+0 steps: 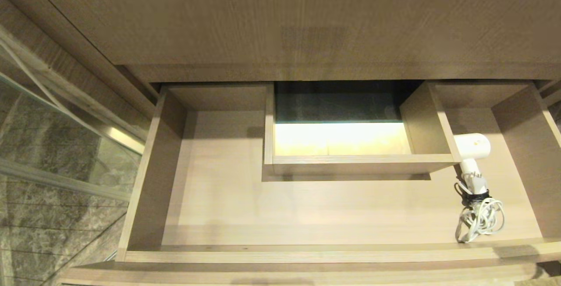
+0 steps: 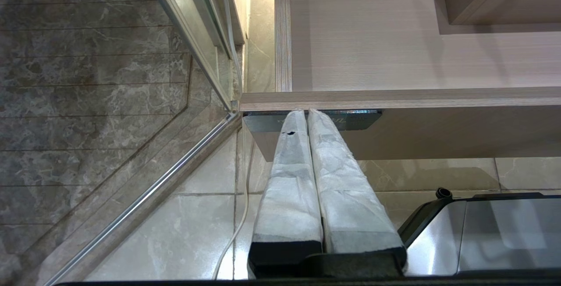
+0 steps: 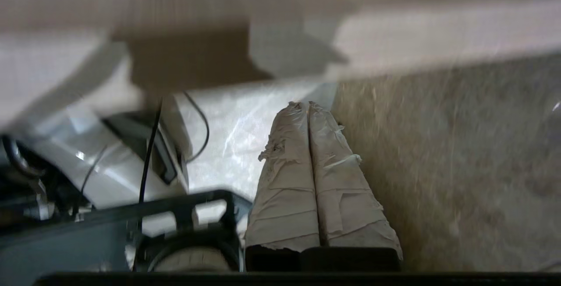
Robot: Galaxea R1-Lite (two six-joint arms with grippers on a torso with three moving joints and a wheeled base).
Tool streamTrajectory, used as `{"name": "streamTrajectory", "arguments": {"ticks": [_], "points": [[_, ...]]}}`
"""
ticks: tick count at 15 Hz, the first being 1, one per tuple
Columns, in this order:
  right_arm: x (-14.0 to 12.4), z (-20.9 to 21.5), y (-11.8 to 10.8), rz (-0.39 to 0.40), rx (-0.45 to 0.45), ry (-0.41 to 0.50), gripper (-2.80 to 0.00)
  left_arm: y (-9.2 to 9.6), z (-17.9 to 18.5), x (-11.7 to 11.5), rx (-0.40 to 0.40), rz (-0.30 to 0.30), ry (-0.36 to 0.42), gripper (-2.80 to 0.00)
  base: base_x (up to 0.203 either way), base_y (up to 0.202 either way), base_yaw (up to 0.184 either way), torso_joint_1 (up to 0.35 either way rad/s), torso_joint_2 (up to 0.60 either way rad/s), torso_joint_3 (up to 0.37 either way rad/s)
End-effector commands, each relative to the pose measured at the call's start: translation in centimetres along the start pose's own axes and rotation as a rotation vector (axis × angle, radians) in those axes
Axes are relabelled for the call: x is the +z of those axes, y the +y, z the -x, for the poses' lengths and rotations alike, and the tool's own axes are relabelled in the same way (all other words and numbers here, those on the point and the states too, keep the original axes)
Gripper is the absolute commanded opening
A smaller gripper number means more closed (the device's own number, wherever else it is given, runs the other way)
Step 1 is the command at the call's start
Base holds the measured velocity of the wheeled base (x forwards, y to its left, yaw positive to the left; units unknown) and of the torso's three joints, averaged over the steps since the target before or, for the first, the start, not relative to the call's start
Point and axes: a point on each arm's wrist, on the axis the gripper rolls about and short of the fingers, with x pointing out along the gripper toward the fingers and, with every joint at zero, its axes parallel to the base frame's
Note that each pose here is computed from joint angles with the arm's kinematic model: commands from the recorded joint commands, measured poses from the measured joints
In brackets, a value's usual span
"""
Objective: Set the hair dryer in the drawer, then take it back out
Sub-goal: Close the drawer
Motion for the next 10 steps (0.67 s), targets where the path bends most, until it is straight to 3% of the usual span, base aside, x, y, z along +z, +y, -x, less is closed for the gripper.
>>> {"name": "streamTrajectory", "arguments": {"ticks": [1, 4, 6, 8, 10], "points": [[0.8, -1.0, -0.1, 0.009, 0.011, 0.033, -2.80, 0.0, 0.0, 0.0, 0.000, 0.000, 0.000, -2.80, 0.000, 0.000, 0.000, 0.000, 0.00, 0.000], [1.7, -1.8, -0.3, 0.008, 0.012, 0.033, -2.80, 0.0, 0.0, 0.0, 0.000, 0.000, 0.000, -2.80, 0.000, 0.000, 0.000, 0.000, 0.00, 0.000], [2.7, -2.1, -0.5, -0.002, -0.007, -0.023, -2.80, 0.0, 0.0, 0.0, 0.000, 0.000, 0.002, -2.80, 0.000, 0.000, 0.000, 0.000, 0.00, 0.000], [3.9, -2.1, -0.9, -0.013, -0.036, -0.121, -2.80, 0.0, 0.0, 0.0, 0.000, 0.000, 0.000, -2.80, 0.000, 0.000, 0.000, 0.000, 0.00, 0.000], [5.7, -1.5, -1.1, -0.021, -0.068, -0.278, -2.80, 0.0, 0.0, 0.0, 0.000, 0.000, -0.002, -2.80, 0.000, 0.000, 0.000, 0.000, 0.00, 0.000]]}}
